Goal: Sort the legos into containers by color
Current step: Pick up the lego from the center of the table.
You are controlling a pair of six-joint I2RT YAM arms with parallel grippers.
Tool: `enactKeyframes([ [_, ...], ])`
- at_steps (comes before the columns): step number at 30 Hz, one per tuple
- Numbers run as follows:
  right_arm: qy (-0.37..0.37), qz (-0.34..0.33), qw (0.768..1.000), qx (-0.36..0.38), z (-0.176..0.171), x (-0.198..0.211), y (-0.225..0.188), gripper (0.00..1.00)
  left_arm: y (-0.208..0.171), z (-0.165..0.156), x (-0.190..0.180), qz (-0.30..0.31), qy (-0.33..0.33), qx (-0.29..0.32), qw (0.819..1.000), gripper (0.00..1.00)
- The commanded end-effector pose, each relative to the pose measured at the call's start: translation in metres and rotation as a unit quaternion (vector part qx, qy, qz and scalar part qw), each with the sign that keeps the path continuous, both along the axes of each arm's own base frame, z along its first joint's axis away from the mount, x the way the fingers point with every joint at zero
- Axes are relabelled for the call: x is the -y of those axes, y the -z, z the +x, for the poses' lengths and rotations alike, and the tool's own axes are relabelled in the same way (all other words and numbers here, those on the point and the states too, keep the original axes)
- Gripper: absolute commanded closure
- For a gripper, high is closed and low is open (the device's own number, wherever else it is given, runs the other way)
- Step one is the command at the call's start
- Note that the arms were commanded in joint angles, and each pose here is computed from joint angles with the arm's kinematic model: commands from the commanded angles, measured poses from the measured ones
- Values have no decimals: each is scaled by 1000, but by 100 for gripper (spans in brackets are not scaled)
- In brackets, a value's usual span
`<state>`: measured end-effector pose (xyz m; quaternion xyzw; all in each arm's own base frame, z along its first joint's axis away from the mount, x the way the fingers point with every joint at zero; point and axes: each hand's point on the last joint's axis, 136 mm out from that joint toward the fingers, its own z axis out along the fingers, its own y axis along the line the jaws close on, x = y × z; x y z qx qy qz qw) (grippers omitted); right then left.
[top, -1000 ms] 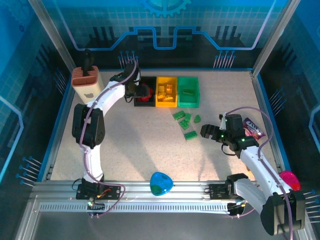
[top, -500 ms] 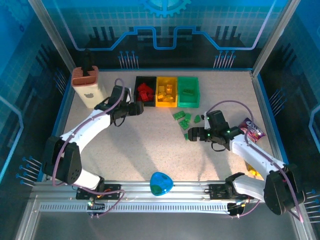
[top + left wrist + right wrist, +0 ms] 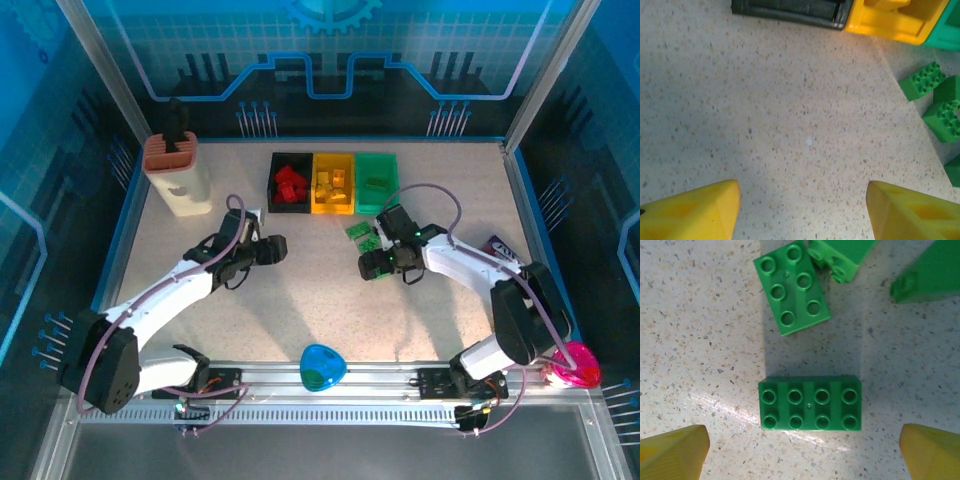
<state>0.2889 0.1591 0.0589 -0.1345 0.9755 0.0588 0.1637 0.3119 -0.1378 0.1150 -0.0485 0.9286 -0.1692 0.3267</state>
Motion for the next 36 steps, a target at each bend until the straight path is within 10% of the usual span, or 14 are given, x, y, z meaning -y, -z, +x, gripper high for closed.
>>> enactKeyframes([
  [1, -16, -35, 999, -20, -1, 2, 8, 5, 3, -8, -1, -7, -20, 8, 1000, 33],
  [24, -26, -130, 990, -53, 3, -7, 36, 35, 14, -39, 6, 0, -11, 4, 1000, 35],
  [36, -30, -91, 995, 6, 23, -19, -14, 45, 13, -42, 4, 4, -8, 12, 1000, 36],
])
